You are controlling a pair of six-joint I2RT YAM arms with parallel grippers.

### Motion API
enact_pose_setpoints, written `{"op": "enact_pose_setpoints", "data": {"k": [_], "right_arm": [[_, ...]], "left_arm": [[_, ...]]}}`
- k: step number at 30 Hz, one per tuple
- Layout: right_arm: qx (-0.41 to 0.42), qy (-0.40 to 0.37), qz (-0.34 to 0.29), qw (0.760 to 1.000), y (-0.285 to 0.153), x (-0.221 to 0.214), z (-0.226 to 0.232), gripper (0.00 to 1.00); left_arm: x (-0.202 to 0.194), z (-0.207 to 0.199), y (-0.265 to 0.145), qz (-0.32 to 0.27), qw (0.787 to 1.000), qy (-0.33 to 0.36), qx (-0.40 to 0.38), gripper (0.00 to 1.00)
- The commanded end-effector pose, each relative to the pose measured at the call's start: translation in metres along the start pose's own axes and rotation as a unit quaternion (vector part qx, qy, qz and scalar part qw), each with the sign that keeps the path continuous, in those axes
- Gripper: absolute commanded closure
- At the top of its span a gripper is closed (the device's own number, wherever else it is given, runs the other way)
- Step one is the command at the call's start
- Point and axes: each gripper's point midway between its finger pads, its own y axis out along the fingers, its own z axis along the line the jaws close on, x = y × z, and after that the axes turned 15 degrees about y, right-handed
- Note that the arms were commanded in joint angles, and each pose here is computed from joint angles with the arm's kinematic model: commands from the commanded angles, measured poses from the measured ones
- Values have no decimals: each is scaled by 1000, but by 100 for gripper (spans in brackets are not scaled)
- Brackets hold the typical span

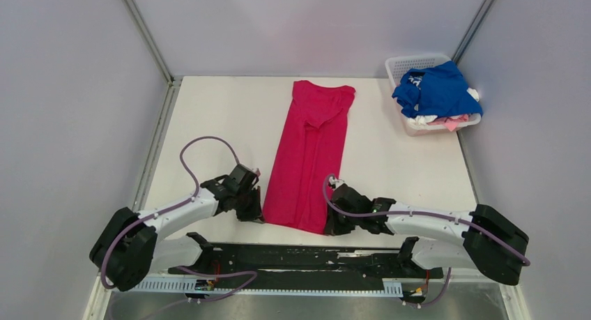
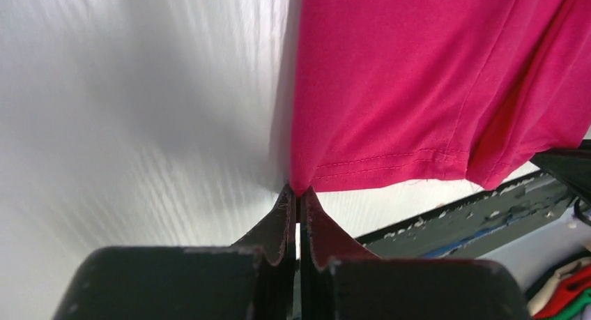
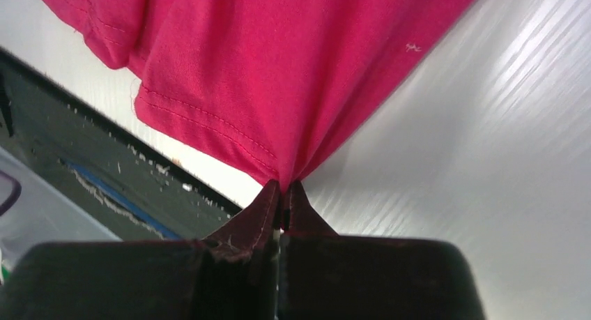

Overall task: Fold and stack the t-shirts
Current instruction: Grab the bottom of the folded rectangular tshirt with both arms, then fold the folded rectangular tshirt in 1/3 of the way

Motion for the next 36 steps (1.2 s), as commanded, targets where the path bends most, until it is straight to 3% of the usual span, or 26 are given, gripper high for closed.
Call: {"op": "enact_pose_setpoints", "data": {"k": [1,5,13,24,36], "right_arm": [[44,29,36,998,-13,-25,13,100],[87,27,34,995,-21,-25,29,100],[96,18,-51,994,-32,15,46,100],[78,19,-162,983,-43,107,45,100],[53,41,-244,967,-45,206,38,100]], "left_arm": [[-28,-7,-14,19,999,-10,-38,100],[-19,-35,-28,-22,992,6,-121,100],[35,-67,-52,-110,978,55,-166,100],[139,-65,-43,-190,976,84,-58,100],[241,-43,-28,-239,970,51,19,100]]}}
